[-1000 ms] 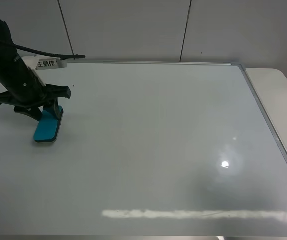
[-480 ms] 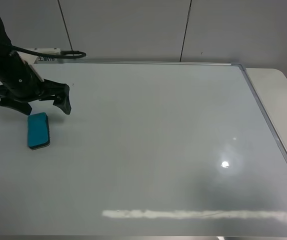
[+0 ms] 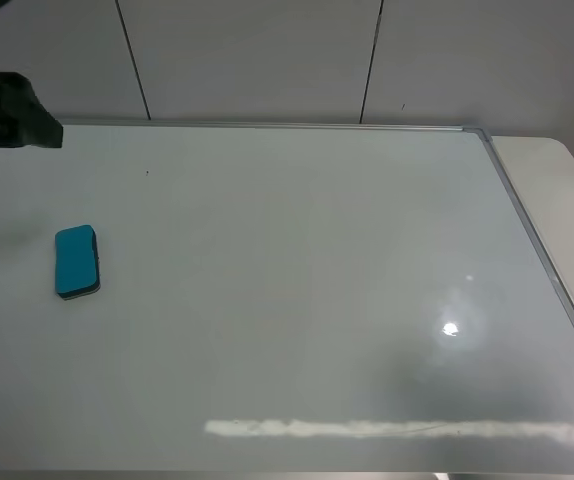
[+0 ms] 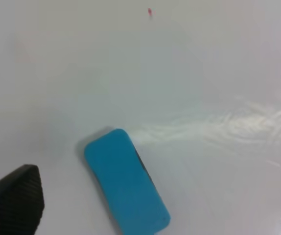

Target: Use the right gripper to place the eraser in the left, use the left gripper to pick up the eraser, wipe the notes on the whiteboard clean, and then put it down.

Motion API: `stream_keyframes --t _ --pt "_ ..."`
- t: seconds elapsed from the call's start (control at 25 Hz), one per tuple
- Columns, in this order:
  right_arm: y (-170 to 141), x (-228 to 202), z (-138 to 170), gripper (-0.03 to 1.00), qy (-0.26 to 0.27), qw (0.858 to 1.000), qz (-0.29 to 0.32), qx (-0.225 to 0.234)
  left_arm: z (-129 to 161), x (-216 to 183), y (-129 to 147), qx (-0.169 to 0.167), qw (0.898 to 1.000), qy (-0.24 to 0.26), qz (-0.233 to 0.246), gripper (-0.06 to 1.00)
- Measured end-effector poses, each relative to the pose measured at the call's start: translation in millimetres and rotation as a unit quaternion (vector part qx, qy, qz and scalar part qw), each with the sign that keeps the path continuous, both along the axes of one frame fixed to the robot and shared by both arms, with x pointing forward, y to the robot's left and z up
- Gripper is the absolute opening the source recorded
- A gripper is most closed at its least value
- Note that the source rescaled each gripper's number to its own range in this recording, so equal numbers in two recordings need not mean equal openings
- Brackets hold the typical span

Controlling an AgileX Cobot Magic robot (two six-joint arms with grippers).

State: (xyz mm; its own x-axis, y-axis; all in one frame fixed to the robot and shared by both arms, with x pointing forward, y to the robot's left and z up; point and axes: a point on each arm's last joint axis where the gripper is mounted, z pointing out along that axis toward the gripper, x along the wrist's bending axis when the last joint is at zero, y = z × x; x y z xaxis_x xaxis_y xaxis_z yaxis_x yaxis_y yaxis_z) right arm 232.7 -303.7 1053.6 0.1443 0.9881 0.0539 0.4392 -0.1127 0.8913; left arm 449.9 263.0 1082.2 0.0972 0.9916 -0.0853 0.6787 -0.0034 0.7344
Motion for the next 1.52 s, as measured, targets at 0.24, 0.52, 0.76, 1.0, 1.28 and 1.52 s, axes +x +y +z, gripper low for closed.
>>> stream_keyframes --t 0.24,0.52,0.76,1.0,1.28,1.52 --pt "0 0 0 1.00 0.000 1.000 0.000 0.000 37 -84 16 -0.027 0.989 -0.147 0.000 1.00" --pt "0 0 0 1.00 0.000 1.000 0.000 0.000 39 -165 32 -0.037 0.965 -0.258 0.006 1.00" --pt "0 0 0 1.00 0.000 1.000 0.000 0.000 16 -202 39 -0.026 0.958 -0.276 0.070 1.00" --pt "0 0 0 1.00 0.000 1.000 0.000 0.000 -8 -212 39 -0.020 0.964 -0.245 0.104 1.00" --pt "0 0 0 1.00 0.000 1.000 0.000 0.000 -11 -211 38 -0.028 0.966 -0.237 0.101 1.00" --pt "0 0 0 1.00 0.000 1.000 0.000 0.000 -11 -211 35 -0.047 0.967 -0.232 0.093 1.00"
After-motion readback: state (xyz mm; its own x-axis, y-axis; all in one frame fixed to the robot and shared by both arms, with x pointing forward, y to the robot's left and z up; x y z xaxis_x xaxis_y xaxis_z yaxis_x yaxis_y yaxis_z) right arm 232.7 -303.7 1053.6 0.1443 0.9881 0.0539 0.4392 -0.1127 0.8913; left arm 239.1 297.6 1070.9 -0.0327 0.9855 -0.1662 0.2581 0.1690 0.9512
